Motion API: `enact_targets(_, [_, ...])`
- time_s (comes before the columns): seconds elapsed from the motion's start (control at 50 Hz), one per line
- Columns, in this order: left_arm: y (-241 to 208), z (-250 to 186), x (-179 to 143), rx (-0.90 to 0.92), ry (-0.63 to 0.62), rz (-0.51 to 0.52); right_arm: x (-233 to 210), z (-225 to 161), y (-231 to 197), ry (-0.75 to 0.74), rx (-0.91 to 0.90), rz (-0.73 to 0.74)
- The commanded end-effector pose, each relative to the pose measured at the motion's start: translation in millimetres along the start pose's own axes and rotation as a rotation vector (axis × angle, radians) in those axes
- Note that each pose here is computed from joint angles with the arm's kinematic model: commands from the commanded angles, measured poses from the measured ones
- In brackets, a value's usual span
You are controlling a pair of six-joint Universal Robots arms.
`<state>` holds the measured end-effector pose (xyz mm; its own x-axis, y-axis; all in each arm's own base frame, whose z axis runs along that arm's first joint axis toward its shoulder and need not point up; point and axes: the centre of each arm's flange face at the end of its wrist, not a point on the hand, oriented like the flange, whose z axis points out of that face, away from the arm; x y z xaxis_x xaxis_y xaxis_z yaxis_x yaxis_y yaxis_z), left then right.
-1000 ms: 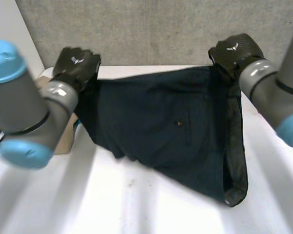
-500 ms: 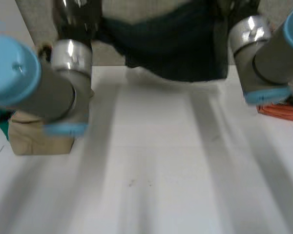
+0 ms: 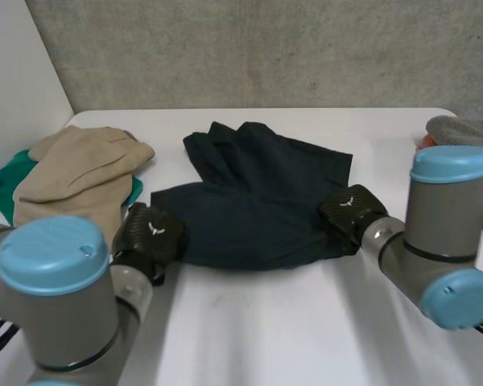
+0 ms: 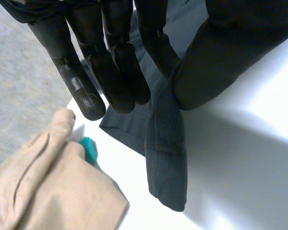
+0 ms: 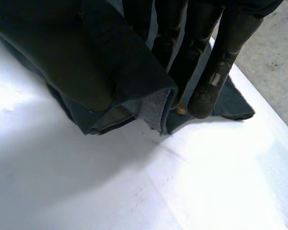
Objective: Fold the laundry.
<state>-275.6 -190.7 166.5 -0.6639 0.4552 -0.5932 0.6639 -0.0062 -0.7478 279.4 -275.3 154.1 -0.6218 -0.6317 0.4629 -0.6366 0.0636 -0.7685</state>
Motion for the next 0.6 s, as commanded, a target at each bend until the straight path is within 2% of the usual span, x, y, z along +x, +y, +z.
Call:
enact_targets(0.02, [10.2,-56.0,5.5,-0.138,0.15,0.07,5.6,-56.8,-16.1,0.016,0.014,-0.015])
enact_targets(0.08, [14.7,-72.1,16.9,-0.166,0.212,0.107,1.6,-76.3,-11.0,-0.022,-0.06,-0.064])
enact_targets(0.18, [14.4,-83.6,25.9,-0.155,0.246,0.132,-7.3,-93.4,6.2,-0.091,-0.196,-0.161])
enact_targets(0.36, [-12.0,-74.2,14.6,-0.066,0.201,0.118,-14.0,-89.2,20.3,-0.05,-0.177,-0.164])
enact_targets(0.5, [-54.4,-19.4,-41.2,0.09,0.011,-0.004,-20.9,-88.3,29.4,-0.044,-0.163,-0.164])
enact_targets(0.54, [-66.0,7.0,-54.1,0.194,0.008,-0.026,-23.6,-88.8,32.6,-0.046,-0.164,-0.162])
enact_targets(0.6, [-67.1,43.1,-53.5,0.286,0.071,-0.026,-25.8,-88.6,36.0,-0.048,-0.162,-0.15])
